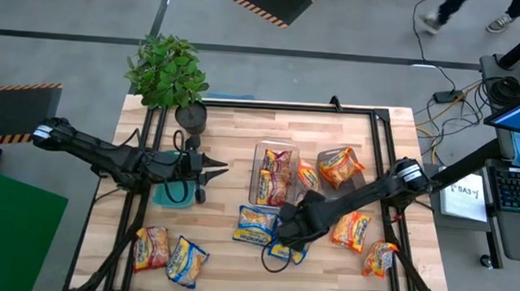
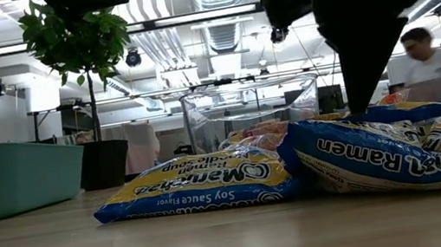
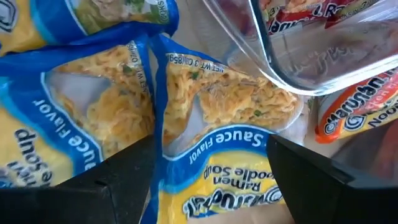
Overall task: Sort Maruchan noodles
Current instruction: Put the blue noodle pack into the green bin
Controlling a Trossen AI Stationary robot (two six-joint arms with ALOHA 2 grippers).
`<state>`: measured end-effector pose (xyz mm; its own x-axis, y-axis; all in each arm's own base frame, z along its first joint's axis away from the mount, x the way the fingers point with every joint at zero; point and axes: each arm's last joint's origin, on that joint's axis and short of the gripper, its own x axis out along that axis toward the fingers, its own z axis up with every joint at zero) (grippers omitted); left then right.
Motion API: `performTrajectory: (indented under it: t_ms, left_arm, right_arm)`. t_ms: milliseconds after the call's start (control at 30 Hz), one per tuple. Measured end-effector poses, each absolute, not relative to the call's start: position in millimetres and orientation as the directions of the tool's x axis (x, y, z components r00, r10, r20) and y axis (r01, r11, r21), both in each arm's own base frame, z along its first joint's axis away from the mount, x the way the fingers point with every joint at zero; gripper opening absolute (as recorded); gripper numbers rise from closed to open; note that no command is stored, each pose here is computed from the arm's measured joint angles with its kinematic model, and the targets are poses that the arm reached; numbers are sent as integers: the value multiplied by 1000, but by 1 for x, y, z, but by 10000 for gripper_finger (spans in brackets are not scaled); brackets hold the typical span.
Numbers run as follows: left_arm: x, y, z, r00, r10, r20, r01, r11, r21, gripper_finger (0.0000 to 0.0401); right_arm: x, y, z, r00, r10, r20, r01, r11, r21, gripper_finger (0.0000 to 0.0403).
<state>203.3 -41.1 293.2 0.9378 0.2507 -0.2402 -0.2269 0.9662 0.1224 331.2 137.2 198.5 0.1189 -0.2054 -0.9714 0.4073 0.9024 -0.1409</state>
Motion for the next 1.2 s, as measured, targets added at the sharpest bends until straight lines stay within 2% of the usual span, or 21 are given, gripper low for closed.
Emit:
performTrajectory:
  t_ms: [200, 333, 433, 600, 633, 800, 933, 1200]
  left_arm:
    - [203, -41, 293, 938, 250, -238, -227, 966, 121, 47]
    - [203, -41, 294, 939, 250, -237, -227, 966, 121, 47]
    - [203, -41, 294, 939, 251, -235, -228, 966, 120, 47]
    - [204, -41, 295, 942, 250, -225, -229, 967, 114, 47]
    - [204, -41, 295, 944, 249, -218, -230, 967, 110, 47]
    - [209, -43, 300, 955, 246, -164, -236, 969, 80, 47]
    - [213, -46, 302, 964, 235, -122, -228, 971, 66, 47]
    - [219, -60, 304, 981, 184, -69, -180, 982, 53, 47]
  right_arm:
    - [336, 138, 182, 98, -259, -961, 431, 881, -194, 275]
    - [336, 137, 179, 100, -296, -950, 446, 867, -223, 239]
    - [337, 135, 179, 99, -294, -951, 450, 865, -221, 180]
    - [336, 135, 179, 93, -286, -954, 436, 873, -219, 40]
    - [336, 135, 180, 92, -279, -956, 426, 879, -215, 25]
    - [330, 134, 191, 81, -249, -965, 382, 902, -200, 10]
    - [320, 133, 215, 119, -226, -967, 359, 918, -171, 9]
    - [281, 119, 294, 353, -139, -925, 432, 901, 30, 8]
